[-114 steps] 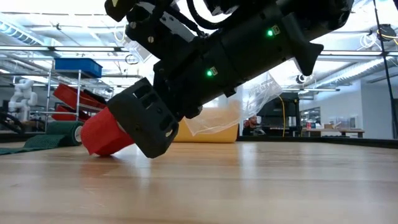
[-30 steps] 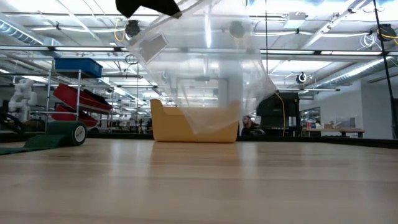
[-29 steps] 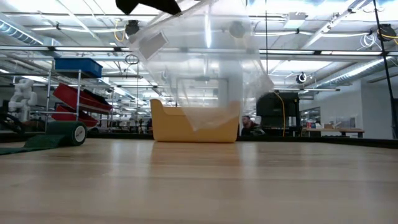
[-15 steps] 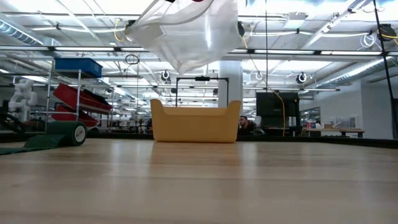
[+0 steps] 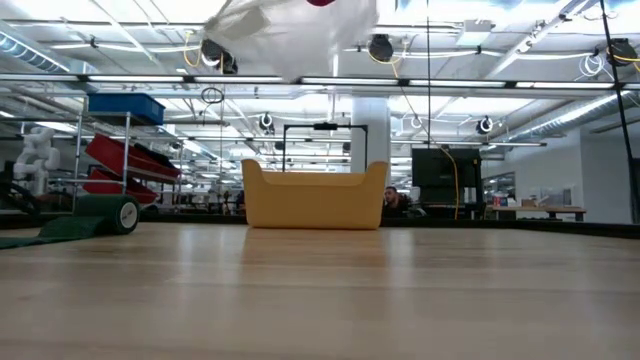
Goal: Roll bandage
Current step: Put the rolled red bandage into the transparent zip bag
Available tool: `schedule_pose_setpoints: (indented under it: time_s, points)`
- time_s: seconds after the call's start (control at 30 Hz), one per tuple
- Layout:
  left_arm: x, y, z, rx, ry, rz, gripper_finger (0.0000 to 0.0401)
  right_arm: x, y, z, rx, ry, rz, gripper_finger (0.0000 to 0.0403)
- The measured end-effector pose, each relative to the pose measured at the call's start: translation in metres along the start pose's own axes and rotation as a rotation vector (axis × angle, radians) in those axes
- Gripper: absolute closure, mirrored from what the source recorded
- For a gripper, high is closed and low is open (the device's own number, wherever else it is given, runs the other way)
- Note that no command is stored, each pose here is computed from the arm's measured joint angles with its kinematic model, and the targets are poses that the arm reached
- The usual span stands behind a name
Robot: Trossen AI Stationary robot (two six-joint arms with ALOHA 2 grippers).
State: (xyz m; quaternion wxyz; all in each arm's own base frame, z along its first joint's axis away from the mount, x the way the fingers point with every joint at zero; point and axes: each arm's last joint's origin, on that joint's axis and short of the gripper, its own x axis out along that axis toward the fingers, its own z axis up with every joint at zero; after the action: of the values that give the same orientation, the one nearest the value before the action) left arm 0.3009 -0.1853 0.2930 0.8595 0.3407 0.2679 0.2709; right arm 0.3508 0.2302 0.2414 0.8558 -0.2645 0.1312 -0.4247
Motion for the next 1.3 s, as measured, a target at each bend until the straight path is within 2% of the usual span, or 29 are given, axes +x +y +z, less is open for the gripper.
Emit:
schedule_pose_setpoints:
  time_s: [1.0, 1.3]
  points:
    - [0.001, -0.004, 0.004, -0.053, -0.015, -0.047, 0.0397, -0.007, 0.0, 0.002, 0.094, -0.009, 0.015, 0.0396]
    - [0.001, -0.004, 0.004, -0.052, -0.014, -0.047, 0.0397, -0.014, -0.003, 0.016, 0.103, -0.017, 0.028, 0.0397]
